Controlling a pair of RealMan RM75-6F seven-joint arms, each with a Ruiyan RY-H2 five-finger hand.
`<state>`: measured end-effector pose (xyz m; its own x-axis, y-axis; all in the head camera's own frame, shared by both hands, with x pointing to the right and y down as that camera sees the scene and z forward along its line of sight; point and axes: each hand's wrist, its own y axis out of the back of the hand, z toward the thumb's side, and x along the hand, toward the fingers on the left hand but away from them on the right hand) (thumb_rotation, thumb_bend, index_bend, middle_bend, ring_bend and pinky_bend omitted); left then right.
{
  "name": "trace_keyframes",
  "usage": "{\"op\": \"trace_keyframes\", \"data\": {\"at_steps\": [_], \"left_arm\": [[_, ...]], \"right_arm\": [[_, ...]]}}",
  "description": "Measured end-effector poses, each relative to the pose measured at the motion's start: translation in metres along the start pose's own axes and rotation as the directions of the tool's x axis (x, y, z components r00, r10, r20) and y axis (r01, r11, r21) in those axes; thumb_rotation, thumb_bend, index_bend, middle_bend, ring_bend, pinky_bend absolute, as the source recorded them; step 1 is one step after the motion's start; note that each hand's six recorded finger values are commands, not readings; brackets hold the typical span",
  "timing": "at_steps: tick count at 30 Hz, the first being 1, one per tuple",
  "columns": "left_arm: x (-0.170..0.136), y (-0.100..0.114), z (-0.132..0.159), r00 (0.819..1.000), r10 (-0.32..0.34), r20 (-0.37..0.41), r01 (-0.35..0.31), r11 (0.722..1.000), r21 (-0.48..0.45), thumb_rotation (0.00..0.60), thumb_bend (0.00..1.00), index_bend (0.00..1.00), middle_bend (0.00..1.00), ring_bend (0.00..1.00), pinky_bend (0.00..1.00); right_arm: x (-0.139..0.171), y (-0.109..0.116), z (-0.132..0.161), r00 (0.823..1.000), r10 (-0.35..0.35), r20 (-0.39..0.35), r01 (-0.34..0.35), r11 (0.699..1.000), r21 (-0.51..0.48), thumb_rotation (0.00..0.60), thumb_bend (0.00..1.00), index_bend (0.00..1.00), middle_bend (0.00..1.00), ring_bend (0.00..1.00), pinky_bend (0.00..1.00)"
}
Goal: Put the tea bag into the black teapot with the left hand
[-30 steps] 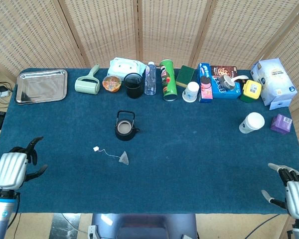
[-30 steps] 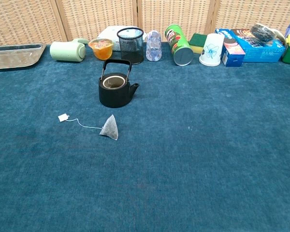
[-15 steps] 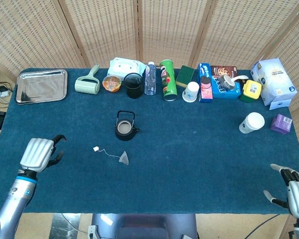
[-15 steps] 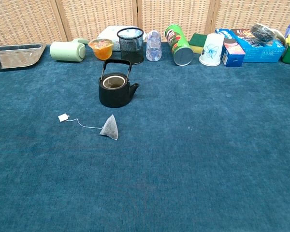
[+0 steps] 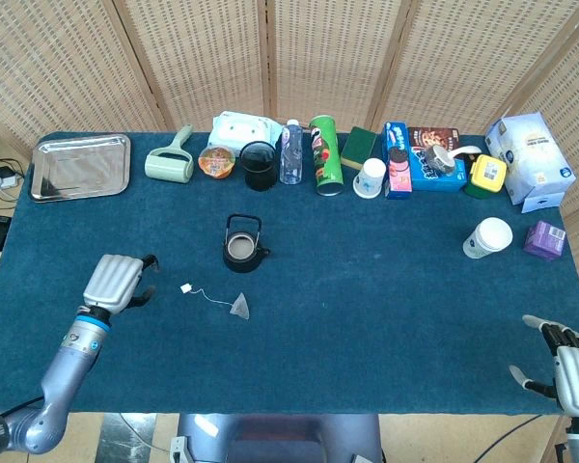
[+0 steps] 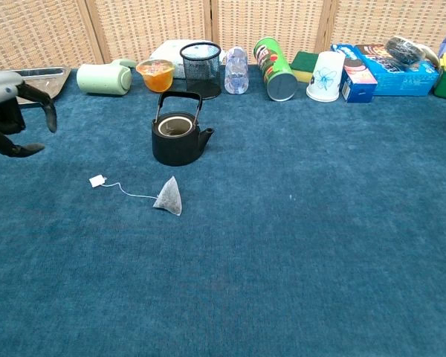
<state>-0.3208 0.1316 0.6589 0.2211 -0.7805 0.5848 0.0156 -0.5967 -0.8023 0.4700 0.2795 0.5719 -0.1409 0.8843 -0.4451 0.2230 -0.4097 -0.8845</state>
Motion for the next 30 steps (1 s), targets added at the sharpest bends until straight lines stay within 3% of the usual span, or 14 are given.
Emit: {"op": "trace_keyframes", "data": {"at_steps": [14, 30], "left_arm": [[0.025, -0.026, 0.013, 0.998, -0.062, -0.002, 0.062, 0.998, -0.005, 0.6, 0.37, 0.51, 1.0, 1.0, 0.94], [0.046, -0.047, 0.017, 0.991, -0.131, -0.012, 0.131, 0.991, 0.037, 0.6, 0.38, 0.52, 1.0, 1.0, 0.94]], "right_arm": [[-0.002, 0.0, -0.001, 1.0, 0.002, 0.018, -0.002, 1.0, 0.005, 0.6, 0.24, 0.24, 0.29, 0.24, 0.22], [0.001, 0.0, -0.005, 0.999, 0.003, 0.04, -0.004, 1.0, 0.004, 0.6, 0.24, 0.24, 0.29, 0.24, 0.22]]}}
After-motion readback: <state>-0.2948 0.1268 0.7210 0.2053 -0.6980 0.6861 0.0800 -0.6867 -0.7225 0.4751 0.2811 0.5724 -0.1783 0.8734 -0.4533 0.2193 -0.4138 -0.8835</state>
